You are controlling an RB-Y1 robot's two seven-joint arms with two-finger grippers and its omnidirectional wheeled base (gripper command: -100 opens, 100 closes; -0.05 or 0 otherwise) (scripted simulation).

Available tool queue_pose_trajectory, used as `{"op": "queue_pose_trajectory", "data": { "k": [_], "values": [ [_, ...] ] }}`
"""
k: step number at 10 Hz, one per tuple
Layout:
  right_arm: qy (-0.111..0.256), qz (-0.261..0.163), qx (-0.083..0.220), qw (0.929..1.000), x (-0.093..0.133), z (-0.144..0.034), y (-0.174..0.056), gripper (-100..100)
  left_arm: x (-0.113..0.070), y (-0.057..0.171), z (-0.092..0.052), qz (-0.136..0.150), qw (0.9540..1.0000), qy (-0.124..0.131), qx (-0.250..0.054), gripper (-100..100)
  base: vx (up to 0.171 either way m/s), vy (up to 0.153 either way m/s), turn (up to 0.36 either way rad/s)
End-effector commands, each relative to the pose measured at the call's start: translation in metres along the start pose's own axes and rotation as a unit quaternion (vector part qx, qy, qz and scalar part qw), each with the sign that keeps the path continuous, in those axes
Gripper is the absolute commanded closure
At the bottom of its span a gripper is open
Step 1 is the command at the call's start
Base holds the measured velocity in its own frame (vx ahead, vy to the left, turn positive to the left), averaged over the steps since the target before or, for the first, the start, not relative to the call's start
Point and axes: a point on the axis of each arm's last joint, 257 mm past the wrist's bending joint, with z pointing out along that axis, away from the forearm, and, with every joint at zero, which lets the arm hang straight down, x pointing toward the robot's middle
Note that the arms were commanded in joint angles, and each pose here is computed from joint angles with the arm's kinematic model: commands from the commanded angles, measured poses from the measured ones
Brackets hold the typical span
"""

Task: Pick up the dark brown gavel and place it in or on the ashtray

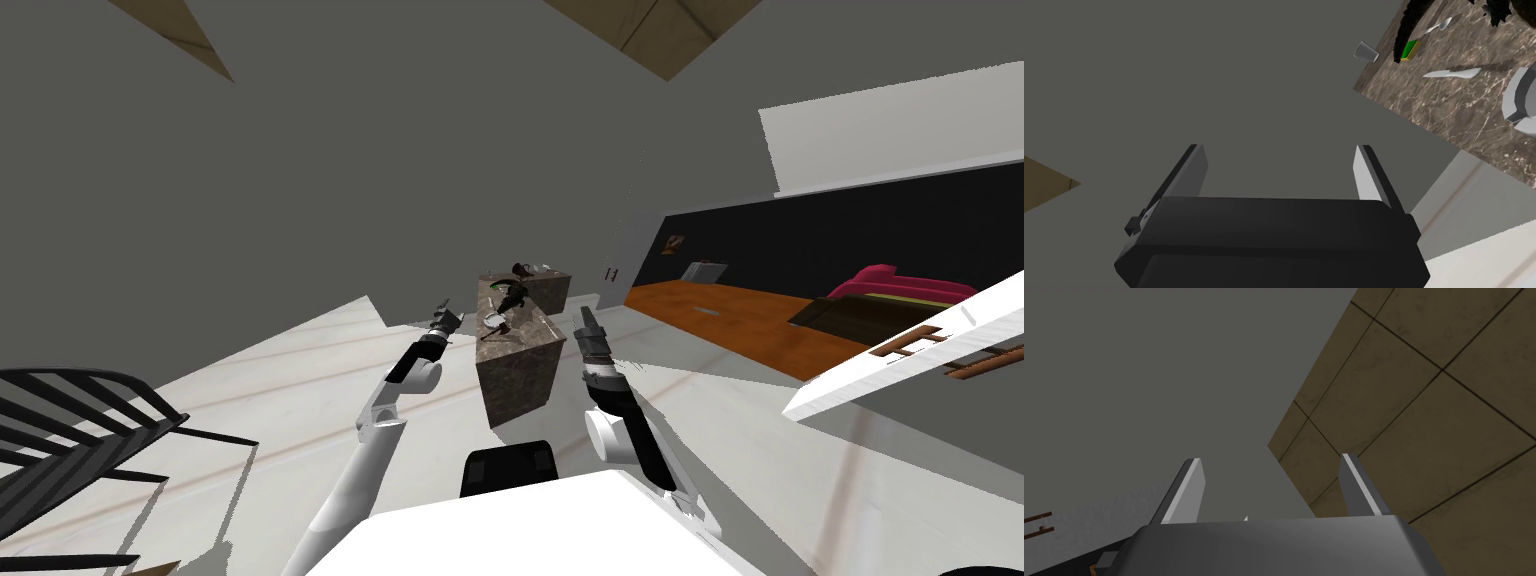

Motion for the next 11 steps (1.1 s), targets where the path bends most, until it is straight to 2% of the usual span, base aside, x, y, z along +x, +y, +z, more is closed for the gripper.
{"op": "queue_pose_trajectory", "data": {
  "k": [1, 2, 3, 4, 5, 6, 8, 9, 11],
  "values": [
    [0.0, 0.0, 0.0, 1.0, 0.0, 0.0, 0.0, 0, -0.003, 0.01, 0.002, -0.003, 0.9999, -0.006, -0.015, -100, -0.007, 0.009, 0.0],
    [0.0, 0.0, 0.0, 1.0, 0.0, 0.0, 0.0, 0, -0.002, 0.021, 0.012, -0.019, 0.9991, -0.01, -0.036, -100, -0.009, 0.009, -0.013],
    [0.0, 0.0, 0.0, 1.0, 0.0, 0.0, 0.0, 0, -0.004, 0.027, 0.012, -0.019, 0.9986, -0.016, -0.048, -100, -0.008, 0.009, -0.014],
    [0.0, 0.0, 0.0, 1.0, 0.0, 0.0, 0.0, 0, -0.003, 0.037, 0.021, -0.033, 0.9971, -0.018, -0.066, -100, -0.009, 0.008, -0.013],
    [0.0, 0.0, 0.0, 1.0, 0.0, 0.0, 0.0, 0, -0.006, 0.044, 0.02, -0.033, 0.996, -0.025, -0.08, -100, -0.006, 0.007, -0.007],
    [0.0, 0.0, 0.0, 1.0, 0.0, 0.0, 0.0, 0, -0.003, 0.052, 0.03, -0.046, 0.9943, -0.025, -0.093, -100, 0.0, 0.0, 0.0],
    [0.0, 0.0, 0.0, 1.0, 0.0, 0.0, 0.0, 0, -0.007, 0.064, 0.027, -0.046, 0.9916, -0.035, -0.116, -100, 0.0, 0.0, 0.0],
    [0.0, 0.0, 0.0, 1.0, 0.0, 0.0, 0.0, 0, -0.005, 0.074, 0.035, -0.057, 0.9885, -0.039, -0.135, -100, 0.005, -0.002, -0.006],
    [0.0, 0.0, 0.0, 1.0, 0.0, 0.0, 0.0, 0, -0.008, 0.083, 0.032, -0.056, 0.9858, -0.046, -0.151, -100, 0.003, -0.001, -0.004]
  ]
}}
